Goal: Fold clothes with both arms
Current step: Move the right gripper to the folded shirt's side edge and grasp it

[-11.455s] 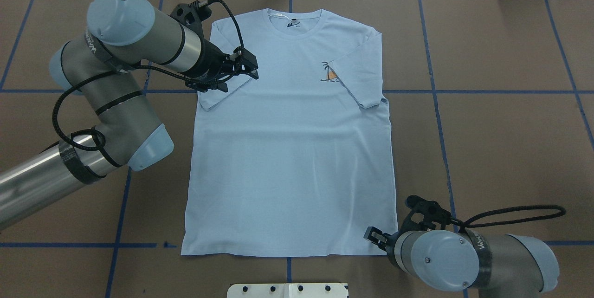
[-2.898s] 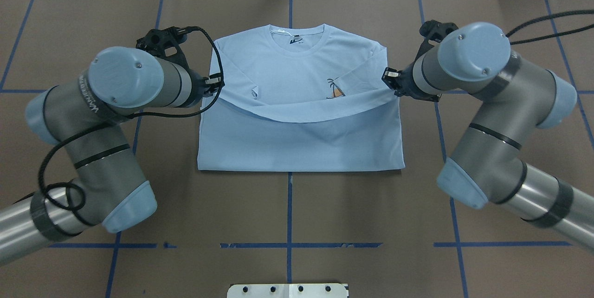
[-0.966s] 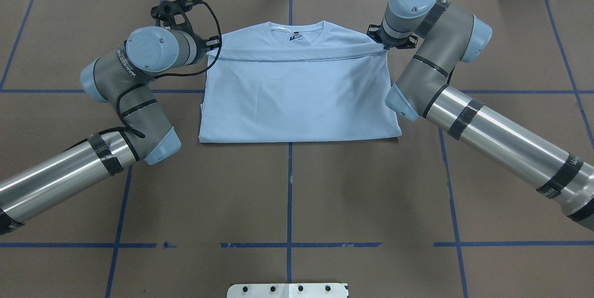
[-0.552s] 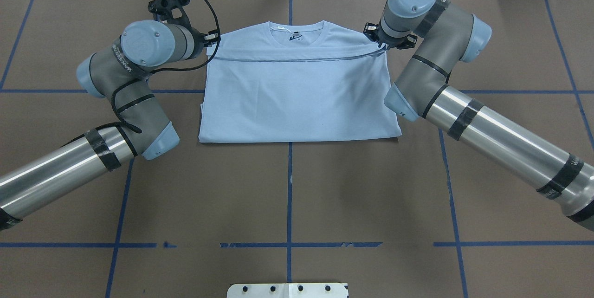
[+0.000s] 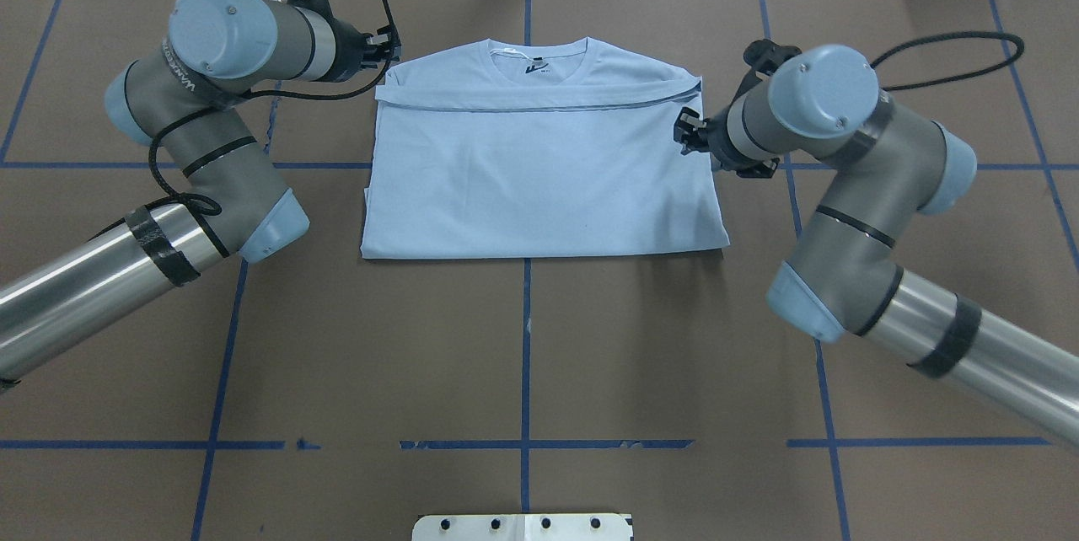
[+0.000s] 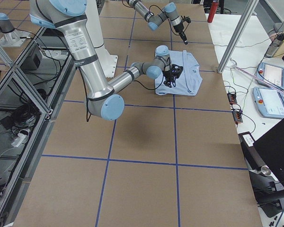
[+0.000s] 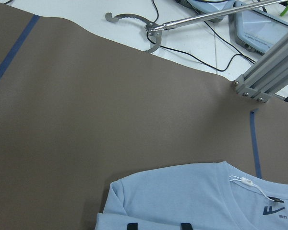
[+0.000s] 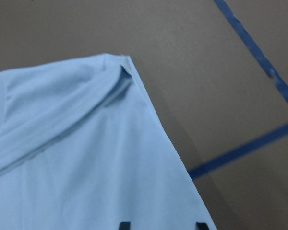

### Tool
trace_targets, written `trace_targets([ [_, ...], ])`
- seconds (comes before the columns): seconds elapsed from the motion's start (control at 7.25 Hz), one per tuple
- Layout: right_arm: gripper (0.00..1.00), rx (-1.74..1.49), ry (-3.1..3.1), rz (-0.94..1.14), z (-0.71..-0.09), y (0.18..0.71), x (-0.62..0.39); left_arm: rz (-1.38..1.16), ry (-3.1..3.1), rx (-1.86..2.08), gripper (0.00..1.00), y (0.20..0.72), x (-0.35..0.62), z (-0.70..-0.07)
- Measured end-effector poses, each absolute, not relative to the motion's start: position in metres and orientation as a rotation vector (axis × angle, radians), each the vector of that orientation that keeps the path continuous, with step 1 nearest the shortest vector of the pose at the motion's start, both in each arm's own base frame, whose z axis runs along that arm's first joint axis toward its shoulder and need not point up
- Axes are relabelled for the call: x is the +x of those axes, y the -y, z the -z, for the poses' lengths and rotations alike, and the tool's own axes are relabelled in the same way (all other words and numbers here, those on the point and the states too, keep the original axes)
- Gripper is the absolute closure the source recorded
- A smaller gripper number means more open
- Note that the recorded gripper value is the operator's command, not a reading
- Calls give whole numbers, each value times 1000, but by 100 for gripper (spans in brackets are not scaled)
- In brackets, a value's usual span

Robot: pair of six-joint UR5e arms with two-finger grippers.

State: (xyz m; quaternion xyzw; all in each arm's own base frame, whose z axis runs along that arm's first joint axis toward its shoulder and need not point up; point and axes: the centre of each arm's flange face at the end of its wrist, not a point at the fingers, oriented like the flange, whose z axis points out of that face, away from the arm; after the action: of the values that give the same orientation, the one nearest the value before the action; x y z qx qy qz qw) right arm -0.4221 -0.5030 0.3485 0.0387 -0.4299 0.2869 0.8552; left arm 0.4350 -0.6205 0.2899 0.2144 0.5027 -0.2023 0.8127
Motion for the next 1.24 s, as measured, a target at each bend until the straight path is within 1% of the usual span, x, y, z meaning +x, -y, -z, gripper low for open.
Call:
trace_targets([
  [0.14,33,38,906,-629,-362,472,-417,431,-1075,457,59,620,434,-289],
  [0.28,33,3,896,-650,-373,454,-419,433,-1077,455,59,620,435,-289],
  [0.41,30,-19,891,-666,-380,445,-423,434,-1080,454,58,619,435,-287],
  [0.69,29,-38,879,-679,-388,440,-433,434,-1084,454,58,618,434,-286],
  [0.97,30,-34,858,-685,-396,444,-444,431,-1082,456,58,617,434,-286],
  [1.1,58,-29,853,-687,-397,447,-449,431,-1082,456,58,617,434,-286],
  [1.24,100,-27,851,-690,-397,449,-451,431,-1082,457,58,618,434,-286],
])
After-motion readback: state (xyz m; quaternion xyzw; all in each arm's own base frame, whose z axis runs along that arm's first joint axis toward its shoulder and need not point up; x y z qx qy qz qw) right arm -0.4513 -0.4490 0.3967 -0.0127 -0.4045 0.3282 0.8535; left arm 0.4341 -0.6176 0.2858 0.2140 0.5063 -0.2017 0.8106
